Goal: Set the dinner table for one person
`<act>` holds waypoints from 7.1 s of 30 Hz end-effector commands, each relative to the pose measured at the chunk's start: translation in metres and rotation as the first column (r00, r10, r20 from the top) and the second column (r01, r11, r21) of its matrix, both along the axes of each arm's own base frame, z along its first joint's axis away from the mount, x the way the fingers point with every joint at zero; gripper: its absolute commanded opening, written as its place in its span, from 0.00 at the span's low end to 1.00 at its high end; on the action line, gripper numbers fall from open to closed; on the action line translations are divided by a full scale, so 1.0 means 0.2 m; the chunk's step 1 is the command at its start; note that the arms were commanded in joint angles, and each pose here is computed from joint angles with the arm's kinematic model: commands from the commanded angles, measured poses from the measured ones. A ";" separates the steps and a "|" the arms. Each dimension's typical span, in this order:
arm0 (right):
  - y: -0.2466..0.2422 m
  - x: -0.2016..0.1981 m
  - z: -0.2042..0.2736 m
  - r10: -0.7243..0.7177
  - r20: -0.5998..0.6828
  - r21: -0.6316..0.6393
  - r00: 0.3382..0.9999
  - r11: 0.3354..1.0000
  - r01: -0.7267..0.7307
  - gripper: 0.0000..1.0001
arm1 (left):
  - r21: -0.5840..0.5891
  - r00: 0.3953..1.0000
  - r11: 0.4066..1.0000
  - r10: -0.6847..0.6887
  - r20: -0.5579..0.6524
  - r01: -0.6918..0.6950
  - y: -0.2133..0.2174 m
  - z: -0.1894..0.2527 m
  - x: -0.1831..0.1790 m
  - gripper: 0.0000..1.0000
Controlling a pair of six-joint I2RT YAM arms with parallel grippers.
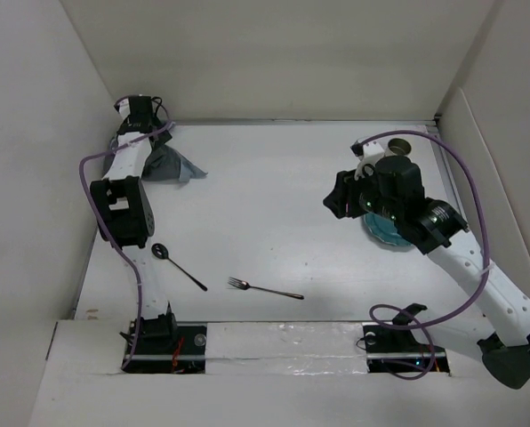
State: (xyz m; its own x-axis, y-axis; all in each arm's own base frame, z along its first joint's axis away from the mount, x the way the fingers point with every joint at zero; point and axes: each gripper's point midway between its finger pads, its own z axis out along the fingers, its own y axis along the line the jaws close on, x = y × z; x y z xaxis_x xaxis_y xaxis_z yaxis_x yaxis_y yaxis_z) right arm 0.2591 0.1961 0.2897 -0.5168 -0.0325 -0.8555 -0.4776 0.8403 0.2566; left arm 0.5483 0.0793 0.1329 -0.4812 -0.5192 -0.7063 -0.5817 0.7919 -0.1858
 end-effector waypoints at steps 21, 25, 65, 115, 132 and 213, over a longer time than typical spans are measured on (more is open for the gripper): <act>0.09 0.13 -0.01 0.028 0.024 0.002 0.999 1.000 -0.028 0.51 | 0.124 0.992 0.987 -0.110 0.062 0.102 -0.23 0.26 0.10 0.00; 0.10 0.18 0.05 0.010 0.055 0.010 0.998 1.000 -0.010 0.49 | 0.122 0.930 0.961 -0.270 0.251 0.246 -0.59 0.78 0.13 0.00; 0.03 0.48 -0.65 -0.226 -0.228 -0.115 0.947 0.972 0.204 0.03 | -0.122 0.947 0.974 -0.152 0.283 0.192 -0.27 0.46 -0.35 0.00; 0.29 1.00 -0.83 -0.066 -0.292 0.118 0.954 0.987 0.105 0.00 | -0.592 0.962 0.780 0.273 0.026 -0.205 -0.24 -0.22 -0.64 0.84; 0.18 0.48 -1.22 -0.249 -0.397 -0.307 0.883 0.943 0.128 0.52 | -0.536 0.946 0.800 0.323 0.003 -0.271 -0.13 -0.23 -0.47 0.85; 0.34 0.31 -0.63 -0.126 -0.233 -0.181 0.964 0.980 0.085 0.38 | -0.817 0.803 0.396 0.582 -0.131 -0.419 -0.12 -0.20 -0.33 0.48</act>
State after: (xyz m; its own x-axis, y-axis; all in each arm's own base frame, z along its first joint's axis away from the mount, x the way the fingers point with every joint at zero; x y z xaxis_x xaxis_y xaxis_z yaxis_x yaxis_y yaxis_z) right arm 0.2943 0.2575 0.1185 -0.7917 -0.1435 -0.5938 -0.3142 0.9293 0.1944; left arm 0.4641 0.0466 0.0780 0.0902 -0.9929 0.0779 -0.7554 -0.1191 -0.6443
